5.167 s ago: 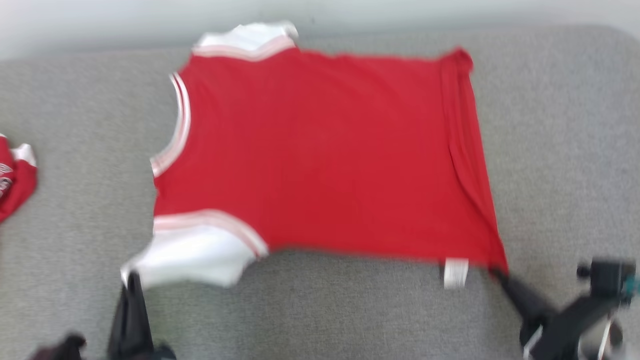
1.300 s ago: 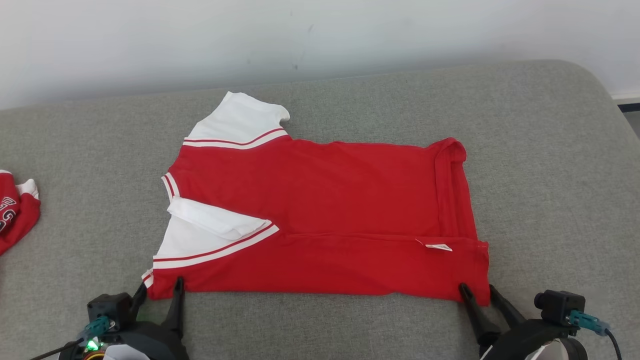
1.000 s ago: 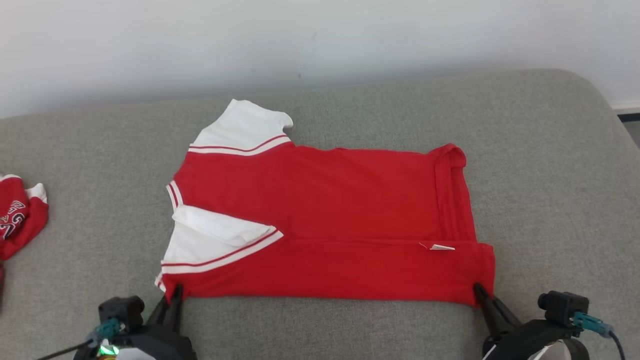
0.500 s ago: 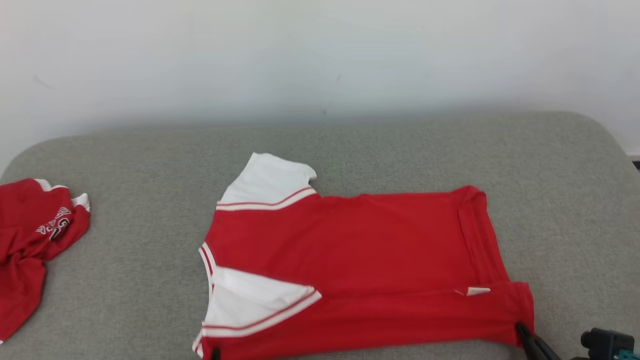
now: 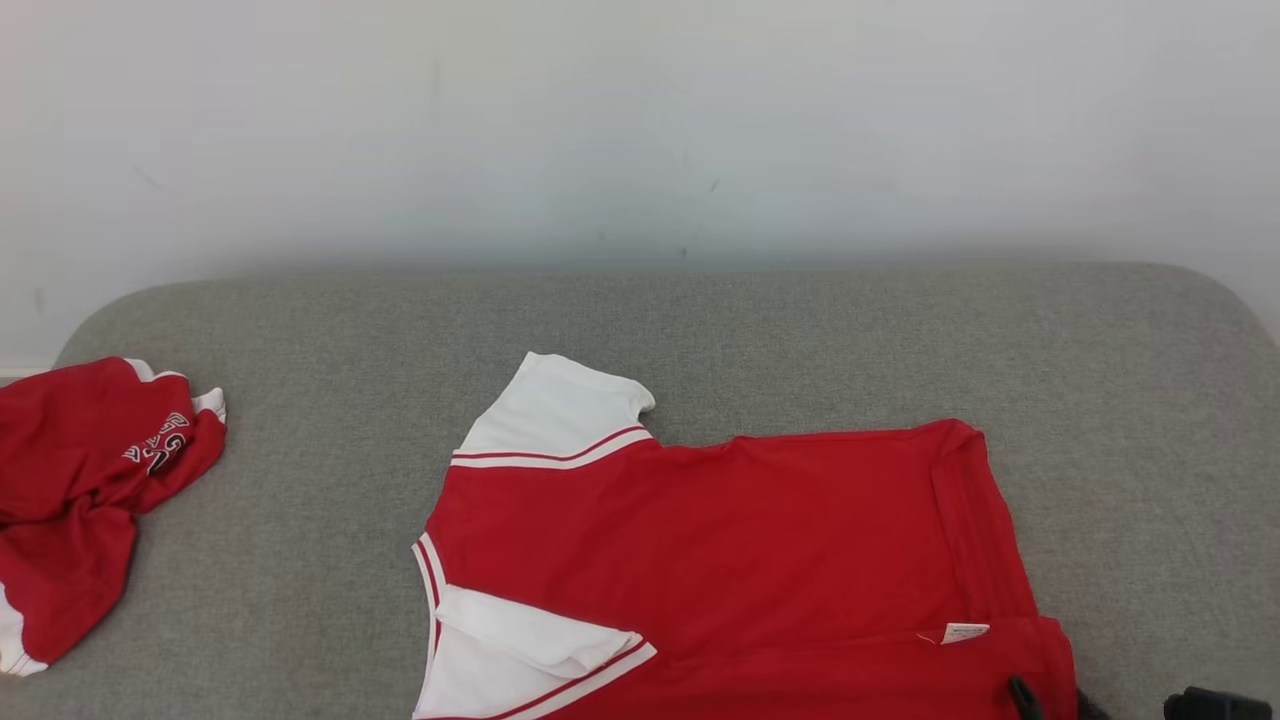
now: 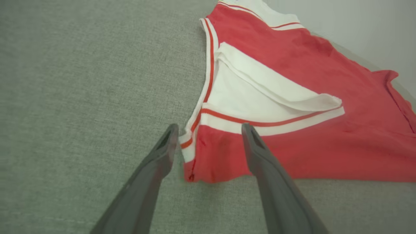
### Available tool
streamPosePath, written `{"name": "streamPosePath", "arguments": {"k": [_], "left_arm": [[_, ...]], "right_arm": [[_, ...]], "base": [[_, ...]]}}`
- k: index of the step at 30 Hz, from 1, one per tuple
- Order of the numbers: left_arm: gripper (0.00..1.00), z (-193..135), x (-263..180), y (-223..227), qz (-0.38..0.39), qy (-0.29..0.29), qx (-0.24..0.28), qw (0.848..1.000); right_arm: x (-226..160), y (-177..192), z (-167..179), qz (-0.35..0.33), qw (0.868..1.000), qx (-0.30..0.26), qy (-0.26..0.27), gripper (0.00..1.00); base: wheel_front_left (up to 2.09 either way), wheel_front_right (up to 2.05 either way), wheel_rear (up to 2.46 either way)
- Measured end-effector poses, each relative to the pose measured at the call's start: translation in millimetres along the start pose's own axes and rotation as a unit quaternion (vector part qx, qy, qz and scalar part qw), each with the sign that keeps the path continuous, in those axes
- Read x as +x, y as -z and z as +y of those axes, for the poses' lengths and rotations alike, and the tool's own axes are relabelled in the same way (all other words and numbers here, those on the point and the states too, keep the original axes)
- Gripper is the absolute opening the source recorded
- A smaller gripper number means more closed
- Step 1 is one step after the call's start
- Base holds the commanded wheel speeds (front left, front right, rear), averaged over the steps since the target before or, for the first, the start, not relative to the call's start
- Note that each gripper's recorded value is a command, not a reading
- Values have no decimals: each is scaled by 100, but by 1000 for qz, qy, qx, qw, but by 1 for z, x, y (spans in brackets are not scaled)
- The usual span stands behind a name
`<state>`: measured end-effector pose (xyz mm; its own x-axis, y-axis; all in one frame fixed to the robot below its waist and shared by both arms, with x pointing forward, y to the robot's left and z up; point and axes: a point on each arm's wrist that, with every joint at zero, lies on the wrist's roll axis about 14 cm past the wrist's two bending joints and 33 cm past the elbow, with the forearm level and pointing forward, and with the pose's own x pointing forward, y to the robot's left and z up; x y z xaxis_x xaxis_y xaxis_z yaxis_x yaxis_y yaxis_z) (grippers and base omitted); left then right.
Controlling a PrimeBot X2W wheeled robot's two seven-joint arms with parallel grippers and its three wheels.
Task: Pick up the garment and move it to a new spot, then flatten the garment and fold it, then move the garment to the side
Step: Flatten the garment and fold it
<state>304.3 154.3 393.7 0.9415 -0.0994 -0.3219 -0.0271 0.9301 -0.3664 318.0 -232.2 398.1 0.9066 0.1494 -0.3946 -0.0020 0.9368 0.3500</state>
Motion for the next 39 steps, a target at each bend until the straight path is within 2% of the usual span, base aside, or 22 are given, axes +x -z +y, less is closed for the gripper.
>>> {"name": "streamPosePath", "arguments": {"k": [4,8,9,11,15,20,22,29,34,39], "left_arm": [[100,4,3,-34,-57,-13,-2,998],[100,10,3,-88,-140,-27,45,989],[100,10,3,-88,-140,-27,45,989],[100,12,-3,-119,-189,-36,88,977],[100,15,-12,-146,-233,-52,138,961],[100,18,-21,-154,-249,-65,177,950],[100,18,-24,-149,-243,-63,182,951],[100,12,-26,-118,-198,-24,191,961],[100,14,-24,-105,-178,-16,189,965],[100,16,-11,-112,-179,-15,177,968]], "right_arm": [[-2,-31,8,-68,997,-15,-16,100],[-4,-64,19,-135,989,-44,-31,100],[-4,-64,19,-135,989,-44,-31,100],[-7,-84,30,-178,981,-68,-37,100],[-16,-115,49,-244,963,-104,-42,100],[-29,-119,62,-277,954,-112,-32,100],[-32,-119,63,-284,952,-111,-25,100],[-35,-101,71,-270,955,-120,-21,100],[-32,-90,72,-256,959,-120,-20,100],[-20,-94,74,-248,959,-137,-32,100]], "base": [[0,0,0],[0,0,0],[0,0,0],[0,0,0],[0,0,0],[0,0,0],[0,0,0],[0,0,0],[0,0,0],[0,0,0]]}}
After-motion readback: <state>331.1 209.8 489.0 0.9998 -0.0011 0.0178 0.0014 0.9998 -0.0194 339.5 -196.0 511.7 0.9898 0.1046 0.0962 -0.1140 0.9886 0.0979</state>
